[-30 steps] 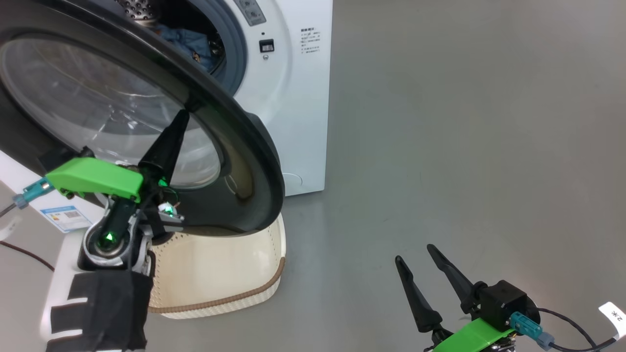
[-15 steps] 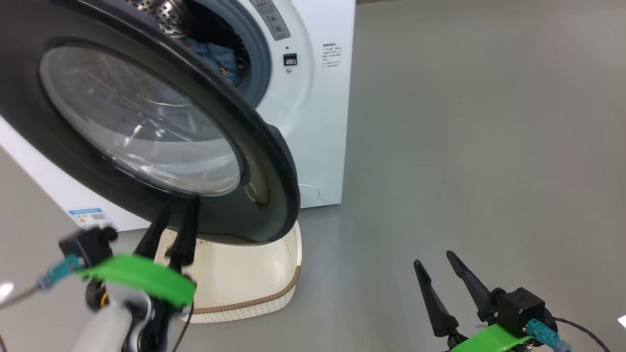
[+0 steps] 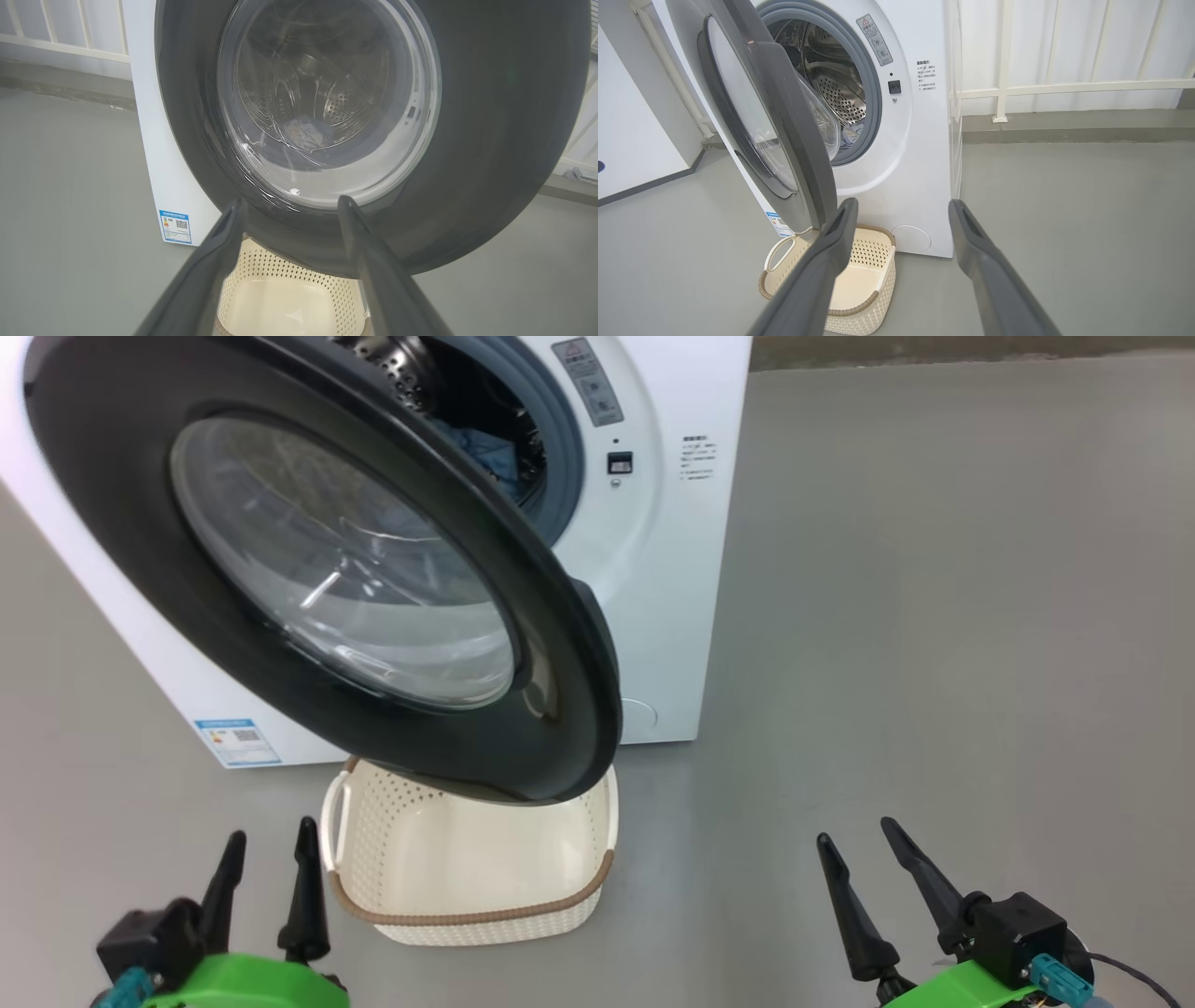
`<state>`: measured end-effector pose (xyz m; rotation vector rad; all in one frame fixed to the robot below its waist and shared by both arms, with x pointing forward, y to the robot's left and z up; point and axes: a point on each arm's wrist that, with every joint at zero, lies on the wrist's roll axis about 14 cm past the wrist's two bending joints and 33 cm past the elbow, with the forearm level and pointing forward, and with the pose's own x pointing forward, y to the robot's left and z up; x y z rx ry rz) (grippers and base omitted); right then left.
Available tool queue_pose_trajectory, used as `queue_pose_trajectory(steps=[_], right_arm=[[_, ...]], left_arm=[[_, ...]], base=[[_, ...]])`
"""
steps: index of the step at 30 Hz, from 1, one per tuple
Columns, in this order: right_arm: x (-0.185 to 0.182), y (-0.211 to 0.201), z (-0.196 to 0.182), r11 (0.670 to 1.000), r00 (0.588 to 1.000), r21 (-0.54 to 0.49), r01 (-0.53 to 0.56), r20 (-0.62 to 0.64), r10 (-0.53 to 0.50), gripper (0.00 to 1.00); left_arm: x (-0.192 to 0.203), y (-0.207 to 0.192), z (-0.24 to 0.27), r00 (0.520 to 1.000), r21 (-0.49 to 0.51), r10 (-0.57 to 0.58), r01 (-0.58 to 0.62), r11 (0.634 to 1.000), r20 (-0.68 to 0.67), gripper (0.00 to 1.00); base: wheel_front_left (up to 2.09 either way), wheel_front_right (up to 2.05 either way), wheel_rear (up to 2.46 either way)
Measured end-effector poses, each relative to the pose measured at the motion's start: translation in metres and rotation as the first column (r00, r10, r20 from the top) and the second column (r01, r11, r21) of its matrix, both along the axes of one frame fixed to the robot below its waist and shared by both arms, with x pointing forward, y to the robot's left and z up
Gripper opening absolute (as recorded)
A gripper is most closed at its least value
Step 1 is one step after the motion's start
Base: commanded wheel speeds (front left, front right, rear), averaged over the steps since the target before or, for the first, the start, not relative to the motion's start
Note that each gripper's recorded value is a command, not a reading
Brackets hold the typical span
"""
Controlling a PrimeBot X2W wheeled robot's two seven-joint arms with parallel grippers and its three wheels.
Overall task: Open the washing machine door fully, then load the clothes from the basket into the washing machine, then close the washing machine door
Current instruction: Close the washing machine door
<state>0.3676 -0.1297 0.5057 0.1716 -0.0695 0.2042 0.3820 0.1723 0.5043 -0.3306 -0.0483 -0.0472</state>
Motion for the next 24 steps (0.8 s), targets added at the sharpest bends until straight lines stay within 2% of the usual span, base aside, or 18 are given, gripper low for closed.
queue_pose_trajectory(steps=[11,24], right_arm=[[0.007,0.002,0.006,1.0,1.0,-0.001,-0.007,0.02,0.007,1.0],[0.01,0.001,0.005,1.0,1.0,-0.012,-0.005,0.016,0.005,1.0]], left_arm=[[-0.038,0.027,-0.015,0.994,0.082,0.104,-0.101,0.991,-0.024,1.0],[-0.055,0.05,-0.017,0.983,0.092,0.179,-0.176,0.98,-0.027,1.0]], base=[[0.0,0.0,0.0],[0.0,0.0,0.0]])
